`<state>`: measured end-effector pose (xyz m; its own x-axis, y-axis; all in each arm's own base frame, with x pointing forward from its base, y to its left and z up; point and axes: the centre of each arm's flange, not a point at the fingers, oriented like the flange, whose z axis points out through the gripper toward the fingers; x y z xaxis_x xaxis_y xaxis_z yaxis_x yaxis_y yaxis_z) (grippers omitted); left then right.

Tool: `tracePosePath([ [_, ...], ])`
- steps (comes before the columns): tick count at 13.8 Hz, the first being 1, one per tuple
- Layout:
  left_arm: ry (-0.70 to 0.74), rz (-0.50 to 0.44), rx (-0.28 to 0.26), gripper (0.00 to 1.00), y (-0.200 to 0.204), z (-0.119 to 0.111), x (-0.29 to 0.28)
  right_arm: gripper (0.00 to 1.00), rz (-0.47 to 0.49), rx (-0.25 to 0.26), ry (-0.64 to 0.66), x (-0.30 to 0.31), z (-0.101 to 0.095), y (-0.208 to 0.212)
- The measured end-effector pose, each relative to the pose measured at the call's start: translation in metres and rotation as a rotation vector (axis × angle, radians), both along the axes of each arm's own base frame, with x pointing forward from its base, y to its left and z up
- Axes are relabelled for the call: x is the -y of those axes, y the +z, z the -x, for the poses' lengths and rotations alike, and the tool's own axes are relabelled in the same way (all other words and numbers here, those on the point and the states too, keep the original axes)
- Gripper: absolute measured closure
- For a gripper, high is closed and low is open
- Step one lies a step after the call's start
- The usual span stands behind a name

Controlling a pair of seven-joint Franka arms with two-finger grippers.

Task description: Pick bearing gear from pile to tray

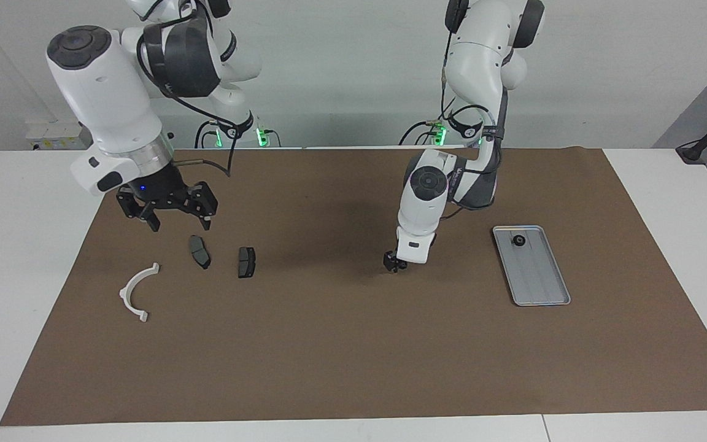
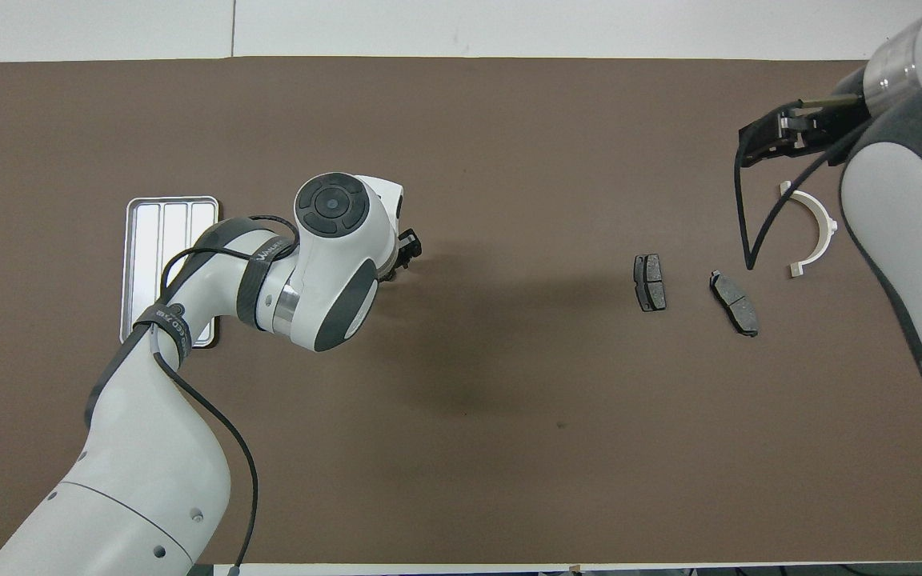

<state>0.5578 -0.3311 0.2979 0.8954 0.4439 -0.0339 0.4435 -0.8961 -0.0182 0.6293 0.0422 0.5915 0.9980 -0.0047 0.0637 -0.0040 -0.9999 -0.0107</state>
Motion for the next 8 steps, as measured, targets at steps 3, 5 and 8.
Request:
tracePosePath([
  [3, -0.002, 0.004, 0.007, 0.39, 0.0, 0.0, 0.002, 0.0, -0.003, 0.027, -0.003, 0.027, 0.025, 0.021],
  [5, -0.001, 0.005, 0.009, 0.4, 0.0, 0.0, 0.002, 0.0, -0.005, 0.054, -0.01, 0.033, 0.036, 0.037],
  [8, 0.003, 0.004, 0.009, 0.73, -0.001, 0.001, 0.001, 0.0, -0.008, 0.076, -0.01, 0.034, 0.049, 0.052],
])
